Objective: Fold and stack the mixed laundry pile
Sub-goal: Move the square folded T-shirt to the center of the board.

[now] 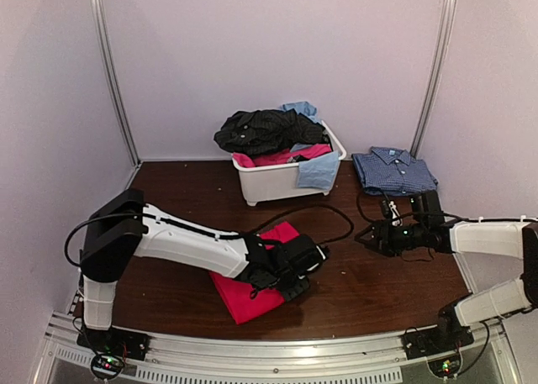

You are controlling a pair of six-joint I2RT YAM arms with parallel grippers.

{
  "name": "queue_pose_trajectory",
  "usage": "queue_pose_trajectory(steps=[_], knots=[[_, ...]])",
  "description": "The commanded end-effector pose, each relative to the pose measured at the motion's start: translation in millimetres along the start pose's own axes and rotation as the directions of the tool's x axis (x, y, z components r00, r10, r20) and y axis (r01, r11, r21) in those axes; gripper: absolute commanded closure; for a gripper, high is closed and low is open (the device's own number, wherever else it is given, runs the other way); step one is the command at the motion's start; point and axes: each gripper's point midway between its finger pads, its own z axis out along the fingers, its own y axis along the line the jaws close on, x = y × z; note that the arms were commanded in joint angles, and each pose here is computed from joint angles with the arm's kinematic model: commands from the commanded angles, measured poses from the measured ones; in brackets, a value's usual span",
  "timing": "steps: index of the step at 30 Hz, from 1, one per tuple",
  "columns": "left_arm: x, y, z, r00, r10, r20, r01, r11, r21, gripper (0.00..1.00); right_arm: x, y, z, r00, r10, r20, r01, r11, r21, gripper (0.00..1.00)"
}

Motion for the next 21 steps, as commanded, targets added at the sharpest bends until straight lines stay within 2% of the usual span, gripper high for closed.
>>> queue_pose_trajectory(steps=[1, 2, 5, 7, 10, 13, 14, 15, 17, 19, 21], knots=[[-43.6, 2.9, -45.4, 0.931, -0.276, 0.237, 0.183, 0.918, 0.353, 0.80, 1.2, 6.0, 4.3, 1.000, -0.025, -0.002, 0.024, 0.998, -0.060, 0.42], [-44.2, 2.4, -53.1, 0.914, -0.316, 0.254, 0.188, 0.886, 0.425, 0.86, 2.7, 6.9, 5.4, 1.000, -0.021, -0.003, 0.021, 0.997, -0.071, 0.42], [-43.2, 12.4, -68.2, 0.855, -0.421, 0.303, 0.202, 0.808, 0.553, 0.95, 6.0, 12.8, 9.6, 1.000, -0.017, -0.009, 0.016, 0.994, -0.110, 0.41], [-48.2, 19.5, -81.5, 0.796, -0.495, 0.348, 0.187, 0.748, 0.637, 1.00, 8.6, 16.8, 13.5, 1.000, -0.025, -0.018, 0.022, 0.991, -0.129, 0.40], [-46.8, 28.0, -96.1, 0.735, -0.568, 0.371, 0.155, 0.672, 0.724, 1.00, 12.0, 24.9, 20.0, 0.999, -0.040, -0.028, 0.035, 0.987, -0.159, 0.39], [-38.6, 32.7, -90.4, 0.726, -0.597, 0.341, 0.183, 0.646, 0.741, 1.00, 17.1, 30.5, 28.0, 0.998, -0.048, -0.042, 0.040, 0.983, -0.181, 0.38], [-36.5, 31.8, -85.1, 0.746, -0.580, 0.327, 0.193, 0.658, 0.727, 0.98, 18.7, 29.8, 30.8, 0.998, -0.045, -0.050, 0.035, 0.983, -0.181, 0.38], [-35.7, 30.8, -78.8, 0.773, -0.551, 0.315, 0.211, 0.691, 0.691, 0.87, 19.5, 29.4, 32.8, 0.998, -0.041, -0.056, 0.030, 0.983, -0.182, 0.38], [-32.6, 32.4, -62.5, 0.844, -0.454, 0.286, 0.252, 0.807, 0.534, 0.75, 19.3, 29.8, 34.2, 0.998, -0.037, -0.056, 0.026, 0.982, -0.188, 0.38], [-32.0, 34.7, -51.7, 0.905, -0.347, 0.247, 0.248, 0.900, 0.358, 0.70, 18.3, 29.6, 33.5, 0.998, -0.040, -0.054, 0.029, 0.984, -0.178, 0.39], [-29.1, 38.6, -43.5, 0.940, -0.280, 0.195, 0.237, 0.946, 0.220, 0.65, 15.1, 26.4, 32.8, 0.998, -0.042, -0.046, 0.035, 0.989, -0.143, 0.39]])
